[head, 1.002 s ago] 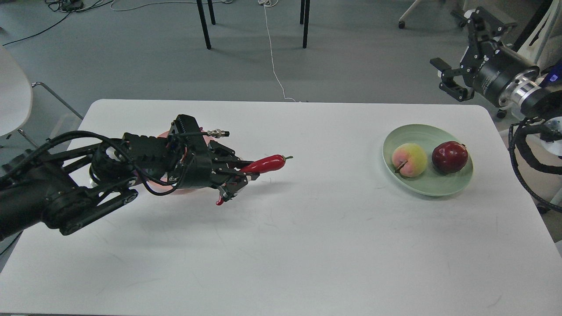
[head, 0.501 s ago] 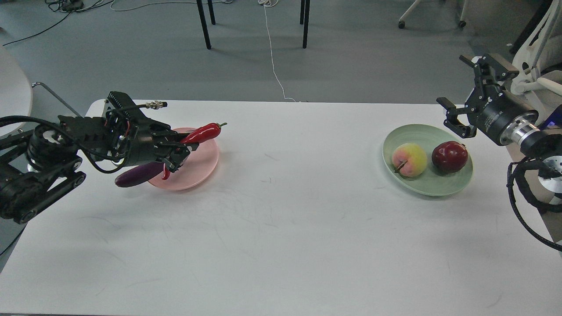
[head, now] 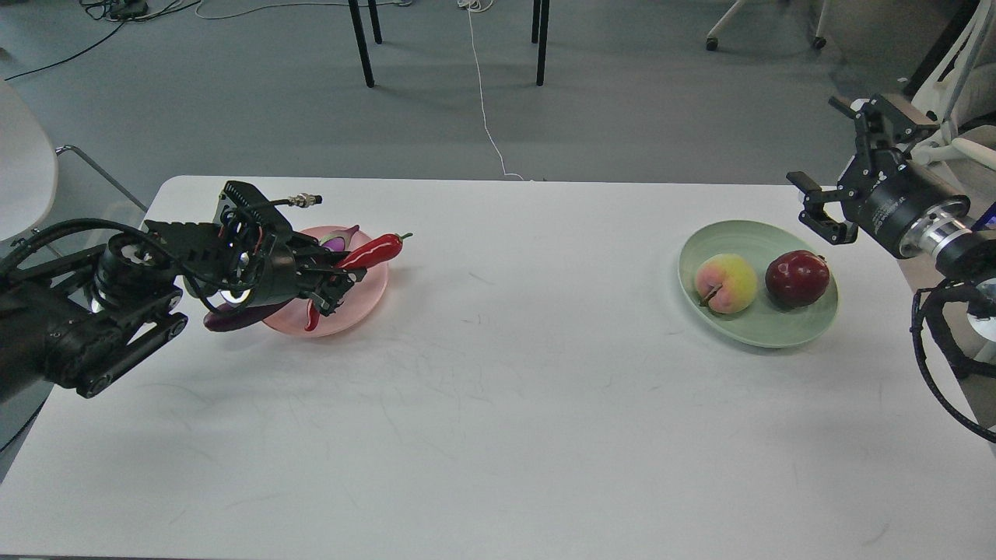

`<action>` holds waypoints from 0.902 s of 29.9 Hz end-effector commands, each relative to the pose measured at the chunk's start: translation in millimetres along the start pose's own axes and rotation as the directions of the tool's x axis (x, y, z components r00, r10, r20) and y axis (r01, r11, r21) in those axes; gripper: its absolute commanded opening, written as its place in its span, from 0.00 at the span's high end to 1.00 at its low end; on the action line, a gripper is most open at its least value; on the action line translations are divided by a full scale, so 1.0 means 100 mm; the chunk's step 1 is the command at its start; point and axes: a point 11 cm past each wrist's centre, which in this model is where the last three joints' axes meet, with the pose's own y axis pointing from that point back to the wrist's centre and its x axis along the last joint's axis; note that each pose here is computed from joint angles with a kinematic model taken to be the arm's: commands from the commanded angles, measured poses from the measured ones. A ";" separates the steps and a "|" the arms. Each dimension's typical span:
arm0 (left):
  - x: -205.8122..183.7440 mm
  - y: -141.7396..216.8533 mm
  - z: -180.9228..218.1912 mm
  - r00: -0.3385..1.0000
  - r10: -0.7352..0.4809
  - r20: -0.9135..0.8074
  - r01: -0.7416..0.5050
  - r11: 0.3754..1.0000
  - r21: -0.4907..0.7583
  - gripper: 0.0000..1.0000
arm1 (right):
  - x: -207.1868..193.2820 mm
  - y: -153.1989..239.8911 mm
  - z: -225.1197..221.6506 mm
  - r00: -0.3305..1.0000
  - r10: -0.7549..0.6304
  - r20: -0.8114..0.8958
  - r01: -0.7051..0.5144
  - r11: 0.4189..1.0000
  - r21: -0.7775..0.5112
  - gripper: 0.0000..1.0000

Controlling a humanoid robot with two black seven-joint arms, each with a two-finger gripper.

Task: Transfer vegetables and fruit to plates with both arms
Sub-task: 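Carry the chili onto the pink plate and release it, then raise the left gripper away from the pink plate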

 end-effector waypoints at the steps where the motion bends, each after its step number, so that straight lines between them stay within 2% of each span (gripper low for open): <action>1: -0.05 0.02 -0.07 1.000 -0.011 -0.010 0.011 1.000 0.022 0.46 | -0.01 0.00 -0.01 1.000 0.001 -0.001 -0.001 1.000 0.002 0.02; 7: -0.06 0.05 -0.11 1.000 -0.012 -0.009 0.012 0.999 0.030 0.45 | -0.03 -0.01 -0.01 1.000 -0.005 0.002 0.005 1.000 0.002 0.02; 9: -0.05 0.06 -0.12 1.000 -0.010 -0.008 0.010 0.999 0.033 0.39 | -0.03 -0.01 -0.01 1.000 -0.005 0.002 0.005 1.000 0.002 0.02; 12: 0.06 0.10 -0.13 1.000 0.021 0.003 -0.021 0.999 0.027 0.17 | -0.03 -0.01 -0.01 1.000 -0.005 0.002 0.005 1.000 0.002 0.02; 14: 0.19 0.15 -0.14 0.998 0.058 0.028 -0.059 0.998 0.026 0.14 | -0.03 -0.01 -0.03 1.000 -0.006 0.004 0.006 1.000 0.007 0.02; 16: 0.51 0.19 -0.05 0.989 0.133 0.062 -0.133 0.991 -0.003 0.09 | -0.04 -0.03 -0.08 1.000 -0.008 0.010 0.007 1.000 0.026 0.02; 17: 0.64 0.21 0.02 0.982 0.181 0.043 -0.180 0.983 -0.028 0.07 | -0.05 -0.03 -0.10 1.000 -0.008 0.011 0.008 0.999 0.033 0.02; 18: 0.82 0.25 0.09 0.964 0.259 -0.050 -0.262 0.963 -0.058 0.04 | -0.05 -0.05 -0.14 1.000 -0.009 0.014 0.008 0.999 0.046 0.02; 20: 1.08 0.33 0.24 0.885 0.372 -0.280 -0.416 0.902 -0.114 0.02 | -0.09 -0.07 -0.20 1.000 -0.021 0.017 0.020 0.998 0.068 0.02; 23: 1.34 0.45 0.38 0.653 0.455 -0.605 -0.631 0.769 -0.104 0.02 | -0.16 -0.12 -0.21 0.999 -0.038 0.029 0.035 0.996 0.079 0.01; 25: 1.36 0.48 0.34 0.419 0.463 -0.781 -0.740 0.673 0.002 0.02 | -0.26 -0.17 -0.12 0.997 -0.060 0.044 0.057 0.996 0.066 0.01; 27: 1.33 0.49 0.28 0.204 0.426 -0.881 -0.779 0.616 0.117 0.02 | -0.33 -0.22 -0.02 0.996 -0.074 0.056 0.071 0.996 0.053 0.02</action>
